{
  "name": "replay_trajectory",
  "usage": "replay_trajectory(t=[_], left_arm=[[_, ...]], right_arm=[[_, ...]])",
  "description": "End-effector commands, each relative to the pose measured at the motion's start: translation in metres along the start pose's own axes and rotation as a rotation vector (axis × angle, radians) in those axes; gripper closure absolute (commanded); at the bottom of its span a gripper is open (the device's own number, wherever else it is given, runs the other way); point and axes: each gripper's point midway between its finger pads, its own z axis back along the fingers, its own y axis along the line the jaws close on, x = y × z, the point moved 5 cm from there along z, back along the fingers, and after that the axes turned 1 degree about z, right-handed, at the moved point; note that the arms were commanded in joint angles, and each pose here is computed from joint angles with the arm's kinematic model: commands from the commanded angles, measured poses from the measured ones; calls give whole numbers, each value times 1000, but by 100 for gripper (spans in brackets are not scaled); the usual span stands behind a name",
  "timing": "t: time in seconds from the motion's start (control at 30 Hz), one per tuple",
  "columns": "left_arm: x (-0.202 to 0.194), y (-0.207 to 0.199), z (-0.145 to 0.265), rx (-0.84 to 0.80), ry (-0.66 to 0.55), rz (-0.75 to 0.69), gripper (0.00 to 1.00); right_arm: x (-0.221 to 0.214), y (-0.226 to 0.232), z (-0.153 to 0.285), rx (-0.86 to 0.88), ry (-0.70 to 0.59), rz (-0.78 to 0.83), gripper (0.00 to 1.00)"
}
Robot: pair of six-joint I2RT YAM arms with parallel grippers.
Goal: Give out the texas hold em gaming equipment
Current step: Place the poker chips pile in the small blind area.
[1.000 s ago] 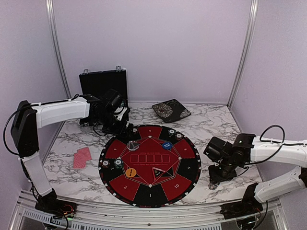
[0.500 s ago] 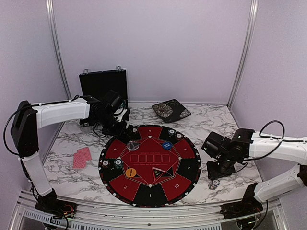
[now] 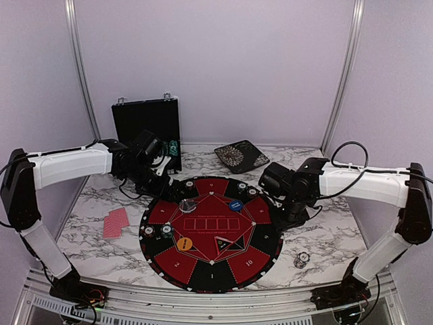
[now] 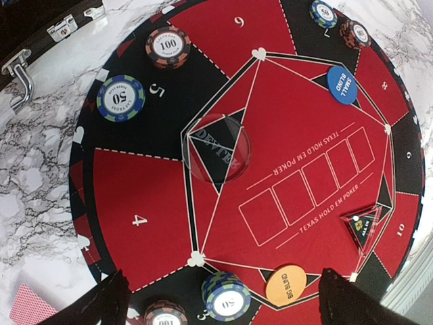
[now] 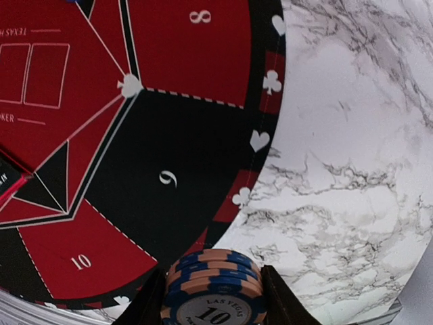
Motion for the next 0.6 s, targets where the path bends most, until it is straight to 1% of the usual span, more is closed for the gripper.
replay_trajectory(t=[0.0, 0.17, 0.37, 0.57], left_arm=[[-4, 2, 11, -26, -32, 9, 1], [-11, 8, 14, -29, -38, 16, 1], [-9, 10, 19, -42, -57, 26, 1], [-9, 13, 22, -47, -67, 31, 1]], right_arm=[[46, 12, 5, 7, -90, 54, 68], [82, 30, -4, 13, -109, 99, 69], [130, 55, -16, 30, -136, 150, 70], [162, 77, -46, 38, -121, 191, 71]])
